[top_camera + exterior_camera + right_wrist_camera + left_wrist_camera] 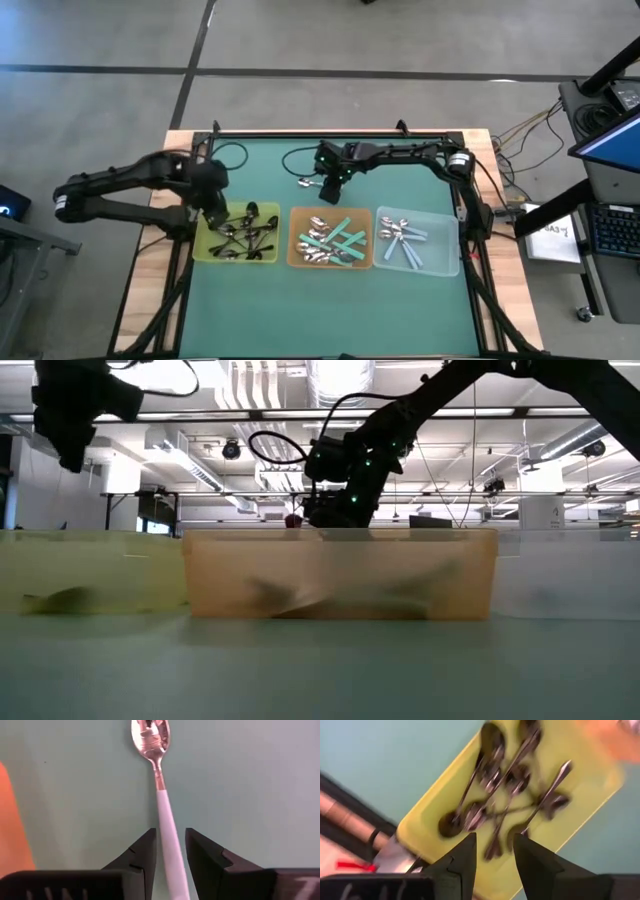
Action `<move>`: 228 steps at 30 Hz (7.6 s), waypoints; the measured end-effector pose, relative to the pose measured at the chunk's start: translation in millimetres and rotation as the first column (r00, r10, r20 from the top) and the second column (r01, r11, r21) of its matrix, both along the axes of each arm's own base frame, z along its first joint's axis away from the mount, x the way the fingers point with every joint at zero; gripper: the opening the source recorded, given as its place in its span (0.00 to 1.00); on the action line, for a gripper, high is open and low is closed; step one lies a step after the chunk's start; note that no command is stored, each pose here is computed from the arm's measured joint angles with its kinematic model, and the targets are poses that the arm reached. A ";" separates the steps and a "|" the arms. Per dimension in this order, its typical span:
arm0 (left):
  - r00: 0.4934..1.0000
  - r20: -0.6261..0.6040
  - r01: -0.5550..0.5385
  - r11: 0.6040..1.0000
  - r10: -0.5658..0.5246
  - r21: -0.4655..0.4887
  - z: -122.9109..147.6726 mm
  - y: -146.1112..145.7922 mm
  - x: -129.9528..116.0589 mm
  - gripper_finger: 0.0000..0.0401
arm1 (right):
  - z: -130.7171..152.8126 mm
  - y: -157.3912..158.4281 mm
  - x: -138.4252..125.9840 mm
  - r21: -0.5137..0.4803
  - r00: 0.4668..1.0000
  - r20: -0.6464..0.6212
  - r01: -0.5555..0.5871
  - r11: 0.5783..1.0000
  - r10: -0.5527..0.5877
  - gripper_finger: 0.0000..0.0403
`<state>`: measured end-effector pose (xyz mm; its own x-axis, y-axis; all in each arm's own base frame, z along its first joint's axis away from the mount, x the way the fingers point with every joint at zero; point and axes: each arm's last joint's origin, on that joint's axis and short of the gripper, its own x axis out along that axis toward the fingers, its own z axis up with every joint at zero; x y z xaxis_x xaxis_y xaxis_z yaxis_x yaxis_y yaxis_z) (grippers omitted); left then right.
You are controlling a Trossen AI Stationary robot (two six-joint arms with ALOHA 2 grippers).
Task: Sort silverware by color (type)
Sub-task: Put the blue spoon into the white bin, then return to Home Position
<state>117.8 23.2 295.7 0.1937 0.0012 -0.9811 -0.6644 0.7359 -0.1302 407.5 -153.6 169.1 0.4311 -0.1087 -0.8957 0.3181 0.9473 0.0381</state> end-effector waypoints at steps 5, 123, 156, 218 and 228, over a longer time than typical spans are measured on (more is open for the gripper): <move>0.988 0.150 -0.033 0.999 0.029 0.020 7.3 0.3 1.4 0.28 | -8.5 -0.8 1.0 0.000 1.000 -0.020 -0.013 1.000 0.013 0.23; 0.170 0.978 -0.212 0.964 -0.125 0.160 -118.5 -10.1 -21.6 0.28 | -37.5 159.3 -280.2 0.430 0.475 0.657 0.400 0.809 -0.585 0.50; 0.298 0.939 -0.071 0.977 -0.171 0.200 -134.6 -12.9 -15.3 0.28 | -16.8 162.2 -273.6 0.324 0.432 0.808 0.240 0.915 -0.400 0.50; 0.152 0.971 -0.099 0.974 -0.187 0.203 -121.3 -13.6 -19.4 0.28 | 3.7 155.6 -311.8 0.399 0.253 0.866 0.171 0.901 -0.431 0.50; 0.153 0.970 -0.099 0.974 -0.187 0.203 -121.4 -13.6 -19.3 0.28 | 3.9 155.6 -311.8 0.399 0.251 0.867 0.170 0.901 -0.431 0.50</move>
